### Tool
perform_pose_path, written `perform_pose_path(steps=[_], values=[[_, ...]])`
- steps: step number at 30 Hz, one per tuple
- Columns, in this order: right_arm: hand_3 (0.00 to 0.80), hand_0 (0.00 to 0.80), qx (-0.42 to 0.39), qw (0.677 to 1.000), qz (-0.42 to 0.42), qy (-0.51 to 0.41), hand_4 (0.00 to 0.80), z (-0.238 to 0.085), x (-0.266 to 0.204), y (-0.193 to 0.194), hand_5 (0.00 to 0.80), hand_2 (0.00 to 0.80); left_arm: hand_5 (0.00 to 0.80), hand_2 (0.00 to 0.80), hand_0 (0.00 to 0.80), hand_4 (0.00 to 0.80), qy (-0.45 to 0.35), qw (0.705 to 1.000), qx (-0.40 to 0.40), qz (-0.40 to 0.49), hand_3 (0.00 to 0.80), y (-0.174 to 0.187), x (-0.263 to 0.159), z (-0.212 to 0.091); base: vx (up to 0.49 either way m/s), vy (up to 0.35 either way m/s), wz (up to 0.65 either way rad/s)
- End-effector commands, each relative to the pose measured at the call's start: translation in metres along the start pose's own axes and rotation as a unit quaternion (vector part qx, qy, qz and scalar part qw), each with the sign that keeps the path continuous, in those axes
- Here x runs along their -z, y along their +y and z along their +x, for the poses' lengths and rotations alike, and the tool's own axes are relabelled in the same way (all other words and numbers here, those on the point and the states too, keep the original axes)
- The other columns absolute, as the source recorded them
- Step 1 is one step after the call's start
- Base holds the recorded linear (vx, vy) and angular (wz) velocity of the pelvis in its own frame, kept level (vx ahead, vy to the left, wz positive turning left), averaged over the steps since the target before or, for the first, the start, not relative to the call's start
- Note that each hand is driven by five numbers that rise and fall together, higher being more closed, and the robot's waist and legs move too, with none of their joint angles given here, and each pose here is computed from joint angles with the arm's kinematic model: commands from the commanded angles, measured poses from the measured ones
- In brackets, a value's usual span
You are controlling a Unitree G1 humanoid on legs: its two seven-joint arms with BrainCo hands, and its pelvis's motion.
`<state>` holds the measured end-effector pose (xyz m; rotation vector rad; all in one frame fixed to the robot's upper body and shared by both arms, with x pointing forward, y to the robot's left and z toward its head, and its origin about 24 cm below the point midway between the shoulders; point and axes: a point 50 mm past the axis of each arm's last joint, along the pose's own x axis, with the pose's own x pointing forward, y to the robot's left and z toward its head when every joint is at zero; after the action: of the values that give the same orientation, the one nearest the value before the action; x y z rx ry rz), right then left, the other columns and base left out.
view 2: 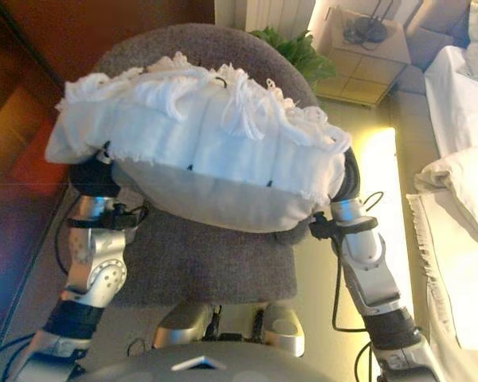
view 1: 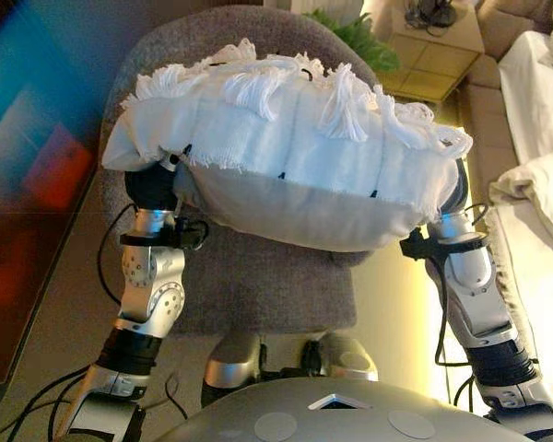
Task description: Pick up the cushion and take it to the sofa
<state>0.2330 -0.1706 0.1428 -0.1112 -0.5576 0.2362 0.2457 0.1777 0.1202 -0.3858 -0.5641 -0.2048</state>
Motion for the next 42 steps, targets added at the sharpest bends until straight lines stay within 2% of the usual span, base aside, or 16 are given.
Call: perform_pose_path(steps=[1, 8, 15, 22, 27, 30, 36, 42], values=[[0.800, 0.800, -0.034, 0.995, 0.027, -0.089, 0.800, 0.008, -0.025, 0.010, 0.800, 0.800, 0.800, 0.800, 0.800, 0.800, -0.037, 0.991, 0.119, -0.046, 0.800, -0.044, -0.007, -0.004, 0.355, -0.100, 0.80], [0.800, 0.800, -0.056, 0.996, 0.047, -0.058, 0.800, 0.011, -0.021, 0.007, 0.800, 0.800, 0.800, 0.800, 0.800, 0.800, -0.020, 0.996, 0.072, -0.042, 0.800, -0.040, -0.004, -0.012, 0.284, -0.150, 0.67], [0.800, 0.800, -0.066, 0.993, 0.091, 0.019, 0.800, 0.007, 0.006, 0.027, 0.800, 0.800, 0.800, 0.800, 0.800, 0.800, 0.027, 1.000, 0.002, 0.004, 0.800, -0.021, 0.011, -0.025, 0.140, -0.179, 0.11], [0.800, 0.800, -0.037, 0.992, 0.067, 0.097, 0.800, -0.004, 0.047, 0.031, 0.800, 0.800, 0.800, 0.800, 0.800, 0.800, 0.088, 0.996, 0.013, 0.010, 0.800, -0.018, 0.039, -0.031, 0.115, -0.009, 0.27], [0.800, 0.800, 0.001, 0.991, 0.049, 0.124, 0.800, 0.014, 0.071, 0.018, 0.800, 0.800, 0.800, 0.800, 0.800, 0.800, 0.092, 0.994, 0.034, 0.047, 0.800, -0.023, 0.059, -0.002, 0.049, 0.067, 0.16], [0.800, 0.800, 0.020, 0.991, 0.055, 0.121, 0.800, 0.042, 0.080, 0.019, 0.800, 0.800, 0.800, 0.800, 0.800, 0.800, 0.070, 0.992, 0.059, 0.083, 0.800, -0.033, 0.063, 0.024, -0.022, 0.008, 0.12], [0.800, 0.800, 0.030, 0.996, 0.053, 0.071, 0.800, 0.101, 0.063, 0.027, 0.800, 0.800, 0.800, 0.800, 0.800, 0.800, 0.035, 0.988, 0.074, 0.131, 0.800, -0.033, 0.058, 0.072, -0.091, -0.044, -0.03], [0.800, 0.800, 0.062, 0.995, 0.055, 0.063, 0.800, 0.134, 0.053, 0.023, 0.800, 0.800, 0.800, 0.800, 0.800, 0.800, 0.029, 0.981, 0.085, 0.170, 0.800, -0.036, 0.058, 0.105, -0.055, -0.018, 0.02]])
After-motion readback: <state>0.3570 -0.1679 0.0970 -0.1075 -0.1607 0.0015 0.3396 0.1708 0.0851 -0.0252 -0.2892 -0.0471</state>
